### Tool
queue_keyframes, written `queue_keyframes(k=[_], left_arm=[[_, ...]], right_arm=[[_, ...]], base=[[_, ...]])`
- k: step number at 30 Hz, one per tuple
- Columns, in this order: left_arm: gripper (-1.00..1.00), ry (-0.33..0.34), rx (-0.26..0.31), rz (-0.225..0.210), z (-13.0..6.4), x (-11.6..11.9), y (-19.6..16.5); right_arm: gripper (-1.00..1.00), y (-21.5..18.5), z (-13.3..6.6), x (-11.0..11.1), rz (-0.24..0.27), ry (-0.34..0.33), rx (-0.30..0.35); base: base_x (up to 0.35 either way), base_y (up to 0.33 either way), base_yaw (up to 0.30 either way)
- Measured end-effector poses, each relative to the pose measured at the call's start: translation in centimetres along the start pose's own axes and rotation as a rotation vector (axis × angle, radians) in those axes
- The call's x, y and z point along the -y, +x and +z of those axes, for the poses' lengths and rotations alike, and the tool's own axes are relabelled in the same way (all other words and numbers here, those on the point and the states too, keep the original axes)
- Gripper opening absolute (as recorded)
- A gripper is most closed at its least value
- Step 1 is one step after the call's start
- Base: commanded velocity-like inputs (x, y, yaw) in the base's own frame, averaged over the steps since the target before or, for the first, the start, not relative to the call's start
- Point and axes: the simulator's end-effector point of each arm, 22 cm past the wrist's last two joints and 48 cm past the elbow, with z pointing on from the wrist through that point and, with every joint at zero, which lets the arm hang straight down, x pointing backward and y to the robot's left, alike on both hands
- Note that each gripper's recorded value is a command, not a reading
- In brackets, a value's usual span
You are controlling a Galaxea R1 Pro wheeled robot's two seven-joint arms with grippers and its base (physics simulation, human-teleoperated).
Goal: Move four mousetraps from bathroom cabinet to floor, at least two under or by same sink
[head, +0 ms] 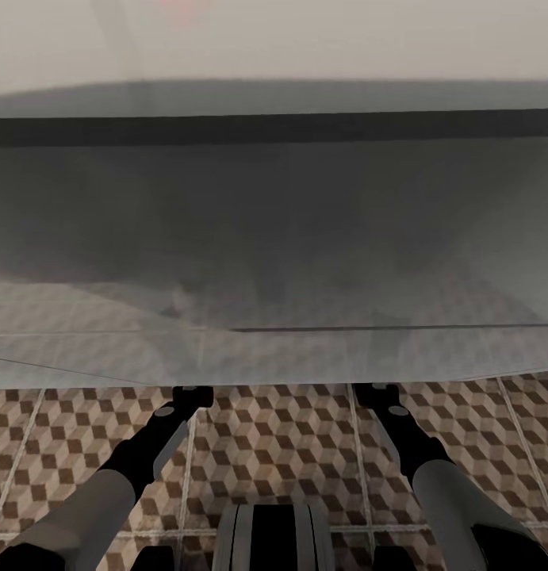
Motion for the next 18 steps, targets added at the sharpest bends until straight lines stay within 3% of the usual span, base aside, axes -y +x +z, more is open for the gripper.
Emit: queue_keyframes(k=[18], left_arm=[[-1.0, 0.003, -0.005, -0.009, 0.0, 0.4, 0.0]], right_arm=[[-1.0, -1.6, 0.3, 0.1, 0.002, 0.002, 0.021]], base=[[0.0, 0.0, 0.0]])
